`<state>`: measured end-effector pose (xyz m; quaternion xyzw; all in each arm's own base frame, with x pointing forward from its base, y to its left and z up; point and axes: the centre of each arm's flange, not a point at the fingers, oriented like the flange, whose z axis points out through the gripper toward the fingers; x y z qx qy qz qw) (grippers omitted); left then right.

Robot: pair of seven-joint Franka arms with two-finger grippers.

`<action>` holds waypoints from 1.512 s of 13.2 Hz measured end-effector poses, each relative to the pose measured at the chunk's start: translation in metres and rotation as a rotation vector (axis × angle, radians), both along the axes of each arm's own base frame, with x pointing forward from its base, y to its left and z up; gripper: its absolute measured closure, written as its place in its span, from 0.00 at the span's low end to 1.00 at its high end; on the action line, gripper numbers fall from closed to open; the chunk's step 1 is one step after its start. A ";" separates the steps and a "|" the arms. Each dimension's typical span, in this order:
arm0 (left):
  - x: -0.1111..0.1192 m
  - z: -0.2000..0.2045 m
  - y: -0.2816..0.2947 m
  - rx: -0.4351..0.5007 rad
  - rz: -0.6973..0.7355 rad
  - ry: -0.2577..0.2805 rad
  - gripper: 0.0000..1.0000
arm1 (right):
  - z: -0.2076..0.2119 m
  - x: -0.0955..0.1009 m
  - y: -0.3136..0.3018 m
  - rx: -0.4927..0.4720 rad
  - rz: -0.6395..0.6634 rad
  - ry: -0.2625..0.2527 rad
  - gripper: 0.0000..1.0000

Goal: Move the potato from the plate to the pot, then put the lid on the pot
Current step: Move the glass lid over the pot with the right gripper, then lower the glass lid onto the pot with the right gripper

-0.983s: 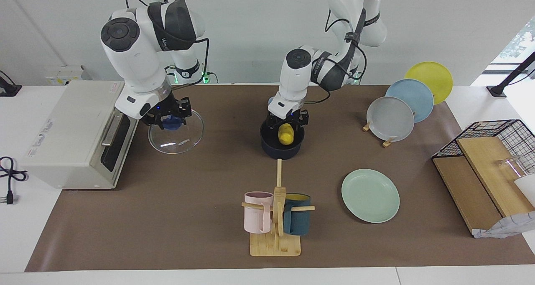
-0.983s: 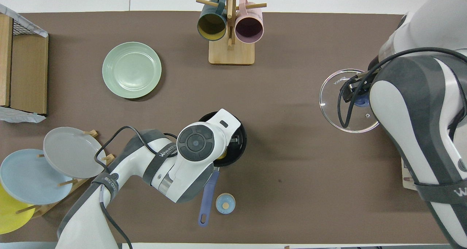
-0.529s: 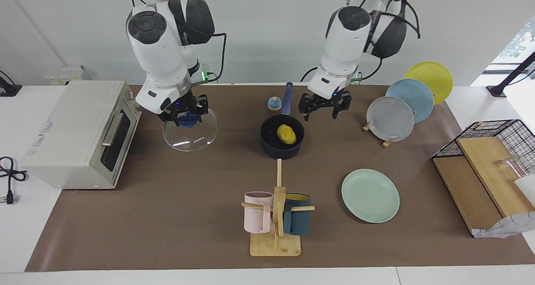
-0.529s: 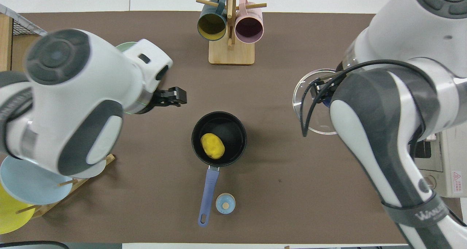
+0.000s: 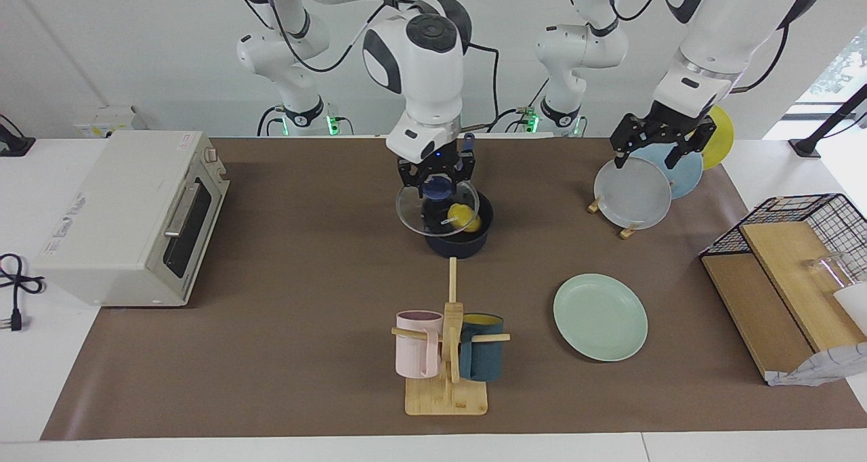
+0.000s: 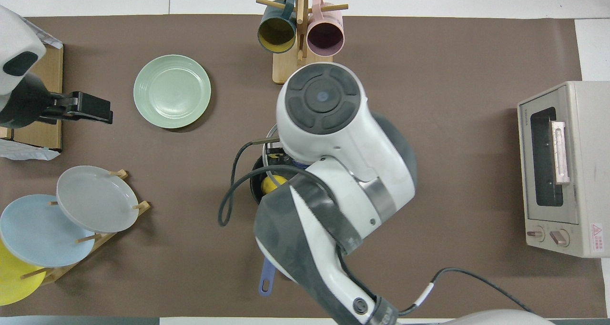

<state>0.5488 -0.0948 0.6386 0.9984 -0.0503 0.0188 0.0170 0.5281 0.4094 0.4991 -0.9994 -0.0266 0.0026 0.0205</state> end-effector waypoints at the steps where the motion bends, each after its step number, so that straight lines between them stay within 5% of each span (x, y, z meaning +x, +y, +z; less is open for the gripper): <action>1: -0.001 0.002 0.007 0.001 -0.006 0.001 0.00 | -0.014 -0.007 0.019 0.001 -0.005 0.001 0.34; 10: -0.008 0.006 0.032 0.010 0.023 0.036 0.00 | -0.062 -0.014 0.030 -0.035 -0.014 0.044 0.34; 20: -0.008 0.005 0.036 0.012 0.025 0.043 0.00 | -0.088 -0.029 0.028 -0.024 -0.004 0.029 0.34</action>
